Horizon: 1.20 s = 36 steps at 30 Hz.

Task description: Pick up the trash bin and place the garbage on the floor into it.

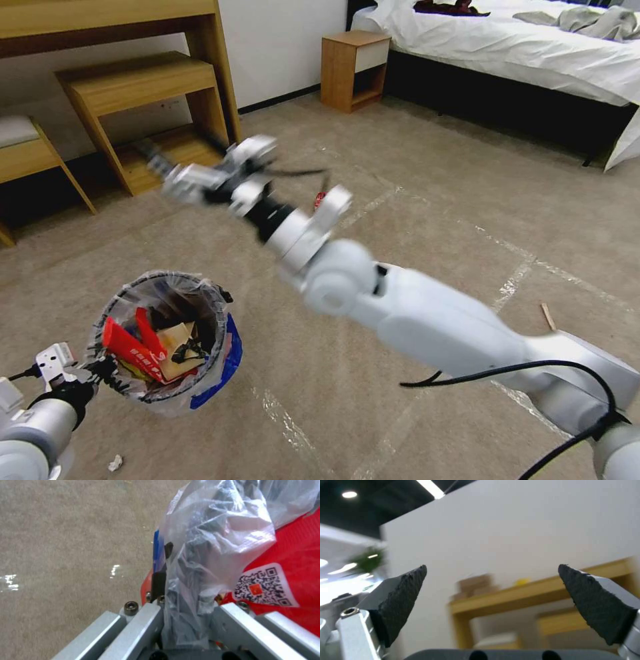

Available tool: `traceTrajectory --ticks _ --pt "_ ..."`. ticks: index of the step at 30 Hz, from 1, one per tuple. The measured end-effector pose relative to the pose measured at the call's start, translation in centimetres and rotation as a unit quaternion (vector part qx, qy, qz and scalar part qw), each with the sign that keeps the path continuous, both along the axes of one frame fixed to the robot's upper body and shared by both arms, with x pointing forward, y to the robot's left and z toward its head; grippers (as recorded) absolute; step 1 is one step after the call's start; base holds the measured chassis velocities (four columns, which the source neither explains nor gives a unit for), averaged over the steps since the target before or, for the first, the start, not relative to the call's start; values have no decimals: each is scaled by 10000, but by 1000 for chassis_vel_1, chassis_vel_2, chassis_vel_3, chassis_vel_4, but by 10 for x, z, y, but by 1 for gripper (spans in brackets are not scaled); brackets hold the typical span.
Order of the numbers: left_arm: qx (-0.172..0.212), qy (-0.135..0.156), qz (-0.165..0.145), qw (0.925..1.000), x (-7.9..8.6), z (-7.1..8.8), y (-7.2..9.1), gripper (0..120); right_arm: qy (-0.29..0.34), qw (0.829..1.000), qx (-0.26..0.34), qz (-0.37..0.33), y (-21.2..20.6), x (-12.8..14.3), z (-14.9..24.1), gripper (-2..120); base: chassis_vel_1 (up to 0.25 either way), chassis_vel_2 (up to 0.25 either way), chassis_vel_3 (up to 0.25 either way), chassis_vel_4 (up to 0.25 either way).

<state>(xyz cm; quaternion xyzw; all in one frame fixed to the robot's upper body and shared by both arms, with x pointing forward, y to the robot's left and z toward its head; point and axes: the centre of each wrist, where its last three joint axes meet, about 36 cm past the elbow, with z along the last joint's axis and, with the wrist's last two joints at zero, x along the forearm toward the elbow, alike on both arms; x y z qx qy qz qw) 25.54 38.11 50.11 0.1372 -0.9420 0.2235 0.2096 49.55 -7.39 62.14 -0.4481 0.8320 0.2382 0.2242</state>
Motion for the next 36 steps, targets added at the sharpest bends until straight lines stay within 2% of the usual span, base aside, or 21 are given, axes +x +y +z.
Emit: traceTrajectory --ticks 1,3,4,5,8,9,11,12,17,20,21,24,25,28,29,31,33,36 --pt "0 0 0 10000 0 0 0 0 0 10000 0 0 0 0 0 100 0 0 0 0" --pt "22 -39 23 10000 0 1 1 0 -57 9987 80 -498 -35 8 0 99 0 0 0 0" --pt "40 -73 54 10000 0 2 1 0 -87 9953 80 -960 -64 9 -2 99 0 0 0 0" --pt "40 -73 54 10000 0 2 1 0 -87 9953 80 -960 -64 9 -2 99 0 0 0 0" --pt "151 -121 186 9996 -10 2 3 0 -146 9835 74 -1804 -110 4 -7 99 0 0 0 0" --pt "151 -121 186 9996 -10 2 3 0 -146 9835 74 -1804 -110 4 -7 99 0 0 0 0" --pt "206 -134 254 9994 -15 2 3 0 -234 9733 40 -2283 -135 -1 -13 100 0 0 0 0" --pt "228 -158 254 9993 -15 3 1 0 -300 9644 24 -2626 -152 -9 -16 100 0 0 0 0" --pt "250 -193 288 9991 -17 5 0 0 -338 9485 -87 -3150 -177 -31 -31 100 0 0 0 0" --pt "331 -224 378 9985 -20 3 0 0 -369 9182 -511 -3910 -206 -73 -67 100 0 0 0 0" --pt "331 -224 378 9985 -20 3 0 0 -369 9182 -511 -3910 -206 -73 -67 100 0 0 0 0" --pt "329 -265 417 9982 -21 3 -1 0 -155 8911 -704 -4481 -215 -114 -94 100 0 0 0 0" --pt "329 -265 417 9982 -21 3 -1 0 -155 8911 -704 -4481 -215 -114 -94 100 0 0 0 0" --pt "333 -286 440 9981 -22 2 -2 0 77 8747 -827 -4774 -215 -141 -121 100 0 0 0 0" --pt "333 -286 440 9981 -22 2 -2 0 77 8747 -827 -4774 -215 -141 -121 100 0 0 0 0" --pt "330 -291 428 9981 -23 1 -4 0 108 8596 -969 -5016 -213 -157 -142 100 0 0 0 0" --pt "324 -297 430 9981 -24 0 -4 0 48 8518 -1083 -5126 -209 -165 -152 100 0 0 0 0" --pt "319 -310 435 9981 -24 0 -5 0 -21 8447 -1220 -5212 -205 -174 -160 100 0 0 0 0"
